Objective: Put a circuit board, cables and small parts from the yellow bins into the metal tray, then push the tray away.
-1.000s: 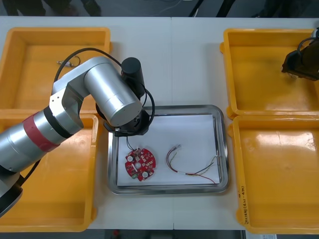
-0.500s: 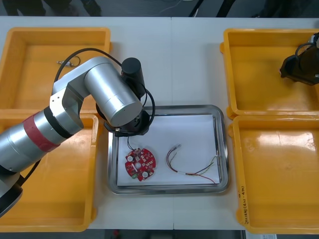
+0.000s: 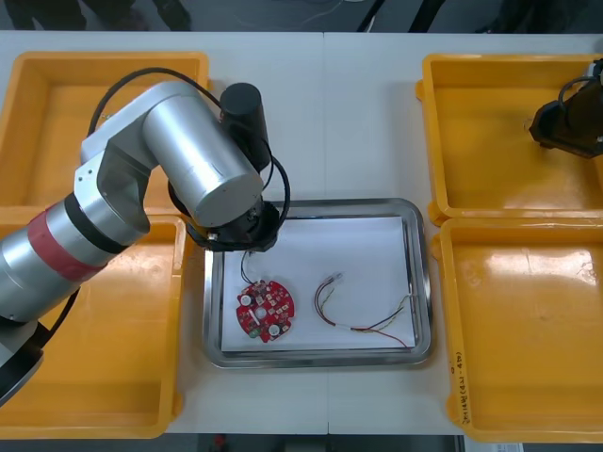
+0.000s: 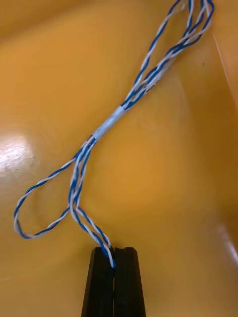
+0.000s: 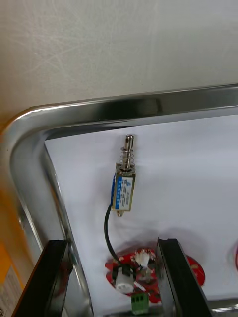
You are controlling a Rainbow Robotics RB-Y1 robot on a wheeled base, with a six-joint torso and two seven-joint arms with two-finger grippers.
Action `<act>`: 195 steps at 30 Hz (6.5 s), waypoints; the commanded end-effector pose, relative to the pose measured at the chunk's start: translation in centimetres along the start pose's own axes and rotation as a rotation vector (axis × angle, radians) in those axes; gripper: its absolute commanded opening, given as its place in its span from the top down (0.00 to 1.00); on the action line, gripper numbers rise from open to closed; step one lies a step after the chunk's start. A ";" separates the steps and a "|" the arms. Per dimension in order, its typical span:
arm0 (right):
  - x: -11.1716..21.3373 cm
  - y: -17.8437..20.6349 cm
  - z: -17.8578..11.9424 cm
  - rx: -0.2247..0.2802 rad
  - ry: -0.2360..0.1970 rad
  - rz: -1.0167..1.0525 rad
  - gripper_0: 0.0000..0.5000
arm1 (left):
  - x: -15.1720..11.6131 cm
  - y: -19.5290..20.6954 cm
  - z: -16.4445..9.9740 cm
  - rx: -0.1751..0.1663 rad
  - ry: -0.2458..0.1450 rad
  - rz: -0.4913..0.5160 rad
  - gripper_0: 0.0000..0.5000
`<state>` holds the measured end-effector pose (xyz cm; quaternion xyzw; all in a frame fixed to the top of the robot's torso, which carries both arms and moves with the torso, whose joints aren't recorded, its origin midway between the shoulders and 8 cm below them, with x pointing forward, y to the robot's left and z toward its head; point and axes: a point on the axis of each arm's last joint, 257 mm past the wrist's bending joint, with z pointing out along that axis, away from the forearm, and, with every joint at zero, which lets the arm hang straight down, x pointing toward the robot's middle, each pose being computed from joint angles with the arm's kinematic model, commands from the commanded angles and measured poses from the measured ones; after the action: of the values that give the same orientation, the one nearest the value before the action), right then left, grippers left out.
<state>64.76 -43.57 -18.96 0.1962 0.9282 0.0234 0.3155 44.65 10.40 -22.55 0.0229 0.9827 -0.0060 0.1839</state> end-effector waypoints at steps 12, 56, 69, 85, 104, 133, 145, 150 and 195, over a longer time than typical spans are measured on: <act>-1.5 2.1 -3.3 -0.018 0.044 -0.011 1.00 | -8.0 2.0 -11.0 0.108 -0.142 -0.069 0.00; 5.4 5.6 -9.7 0.039 0.186 0.041 1.00 | -22.4 25.6 -8.3 -0.058 -0.358 -0.307 0.00; 7.6 6.2 -9.7 0.040 0.183 0.051 1.00 | -25.4 24.7 -4.3 -0.009 -0.396 -0.316 0.00; 7.5 6.2 -9.5 0.024 0.178 0.077 0.00 | -25.9 23.9 -2.2 -0.041 -0.409 -0.300 0.00; 1.9 8.2 -11.1 0.006 0.125 0.272 0.00 | -26.8 22.8 -0.6 -0.041 -0.458 -0.270 0.00; -3.2 5.6 -7.8 0.062 0.025 0.447 0.00 | -24.4 23.9 2.8 -0.100 -0.424 -0.212 0.00; -1.5 5.2 -5.5 0.088 0.054 0.568 0.00 | -24.0 23.9 2.9 -0.100 -0.408 -0.209 1.00; -0.8 4.8 -5.0 0.100 0.065 0.579 0.00 | -24.0 23.8 2.8 -0.095 -0.405 -0.211 1.00; 2.1 4.5 -1.9 0.106 0.099 0.616 1.00 | -16.9 21.9 -9.8 -0.059 -0.224 -0.185 1.00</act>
<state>62.97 -37.45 -20.83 0.4594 0.8569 0.0673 0.2239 58.69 29.43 -9.26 -0.0699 0.9596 -0.0055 0.2727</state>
